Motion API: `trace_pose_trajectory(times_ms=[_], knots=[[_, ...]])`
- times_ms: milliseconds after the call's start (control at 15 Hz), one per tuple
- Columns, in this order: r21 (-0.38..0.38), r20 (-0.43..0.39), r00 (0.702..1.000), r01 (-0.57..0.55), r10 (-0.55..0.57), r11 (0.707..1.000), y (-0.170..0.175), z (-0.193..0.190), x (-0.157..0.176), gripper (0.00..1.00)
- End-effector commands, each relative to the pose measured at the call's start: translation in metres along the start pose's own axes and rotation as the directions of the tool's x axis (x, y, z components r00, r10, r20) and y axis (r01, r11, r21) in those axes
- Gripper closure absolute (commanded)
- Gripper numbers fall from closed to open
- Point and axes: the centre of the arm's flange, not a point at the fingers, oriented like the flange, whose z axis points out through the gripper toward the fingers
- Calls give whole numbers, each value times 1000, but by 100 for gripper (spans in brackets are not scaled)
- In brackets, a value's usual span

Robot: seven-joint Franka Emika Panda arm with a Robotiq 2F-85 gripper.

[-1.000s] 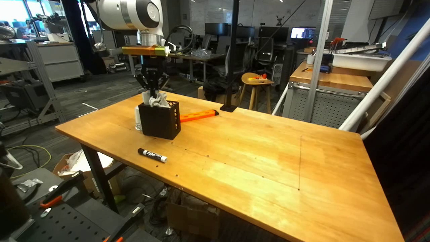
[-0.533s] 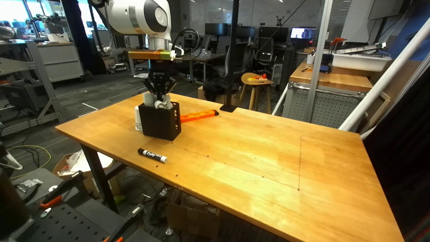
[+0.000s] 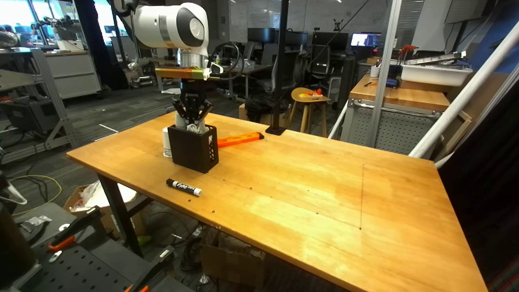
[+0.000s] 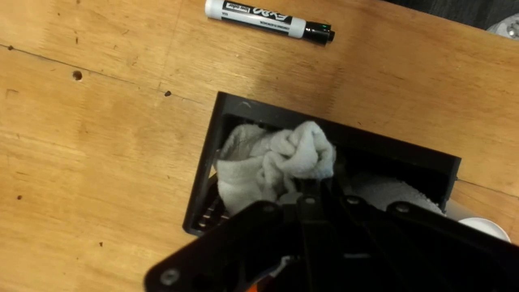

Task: Put the towel inside the black box

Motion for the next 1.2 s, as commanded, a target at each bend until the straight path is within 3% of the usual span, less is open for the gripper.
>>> trace_pose_trajectory(times_ms=[0, 400, 667, 1067, 1133], knots=[[30, -6, 999, -42, 42, 999, -11, 5, 16, 96], [86, -36, 990, -136, 139, 987, -13, 40, 37, 96], [176, -76, 976, -187, 203, 966, -7, 61, 44, 96], [235, -80, 965, -226, 250, 945, 2, 44, 22, 96], [234, -81, 964, -228, 253, 945, 5, 37, 18, 82]])
